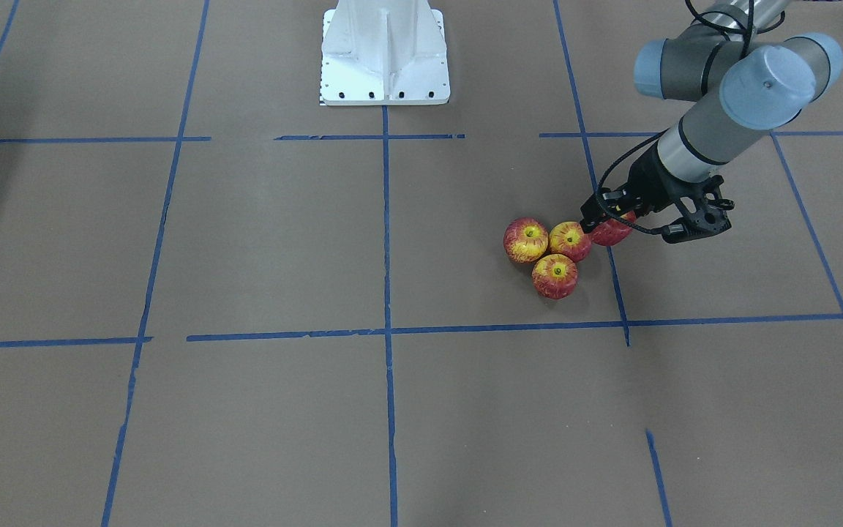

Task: Stack apples
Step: 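Carry the red apple with the left gripper over the three-apple cluster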

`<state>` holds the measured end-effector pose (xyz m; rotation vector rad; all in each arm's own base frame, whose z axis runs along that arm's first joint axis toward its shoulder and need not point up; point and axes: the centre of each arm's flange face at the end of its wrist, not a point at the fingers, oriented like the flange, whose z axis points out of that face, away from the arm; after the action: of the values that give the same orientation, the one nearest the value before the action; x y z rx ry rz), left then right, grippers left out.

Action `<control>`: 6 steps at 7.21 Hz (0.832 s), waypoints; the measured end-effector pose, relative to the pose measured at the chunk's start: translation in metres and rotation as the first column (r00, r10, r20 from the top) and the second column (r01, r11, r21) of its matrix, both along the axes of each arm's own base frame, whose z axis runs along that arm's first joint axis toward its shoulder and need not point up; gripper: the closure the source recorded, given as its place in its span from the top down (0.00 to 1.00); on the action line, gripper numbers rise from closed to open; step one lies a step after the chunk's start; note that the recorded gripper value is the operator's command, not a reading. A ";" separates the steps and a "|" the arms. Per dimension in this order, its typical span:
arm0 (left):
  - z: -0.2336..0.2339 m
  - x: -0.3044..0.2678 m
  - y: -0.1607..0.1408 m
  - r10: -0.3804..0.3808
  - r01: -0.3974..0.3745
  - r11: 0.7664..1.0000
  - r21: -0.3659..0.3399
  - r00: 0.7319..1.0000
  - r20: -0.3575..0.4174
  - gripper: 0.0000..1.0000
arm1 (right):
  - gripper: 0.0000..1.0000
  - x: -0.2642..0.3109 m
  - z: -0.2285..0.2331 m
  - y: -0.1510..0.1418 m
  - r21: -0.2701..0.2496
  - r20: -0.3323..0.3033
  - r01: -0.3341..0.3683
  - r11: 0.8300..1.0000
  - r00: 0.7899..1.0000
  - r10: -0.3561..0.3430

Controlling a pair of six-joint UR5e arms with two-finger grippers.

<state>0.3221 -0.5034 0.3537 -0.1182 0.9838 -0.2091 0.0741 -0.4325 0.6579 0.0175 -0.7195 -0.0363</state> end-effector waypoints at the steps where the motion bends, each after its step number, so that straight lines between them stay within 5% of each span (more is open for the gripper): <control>1: -0.003 0.009 -0.002 0.001 -0.001 1.000 -0.002 1.000 0.007 0.00 | 1.00 0.000 0.000 0.000 0.000 0.000 0.000 1.000 1.000 0.000; 6: -0.014 0.080 0.020 -0.048 0.059 0.987 -0.149 0.996 0.080 0.00 | 1.00 0.000 0.000 0.000 0.000 0.000 0.000 1.000 1.000 0.000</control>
<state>0.4025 -0.4839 0.3392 -0.2214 0.8947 -0.3357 0.0741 -0.4325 0.6579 0.0175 -0.7192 -0.0364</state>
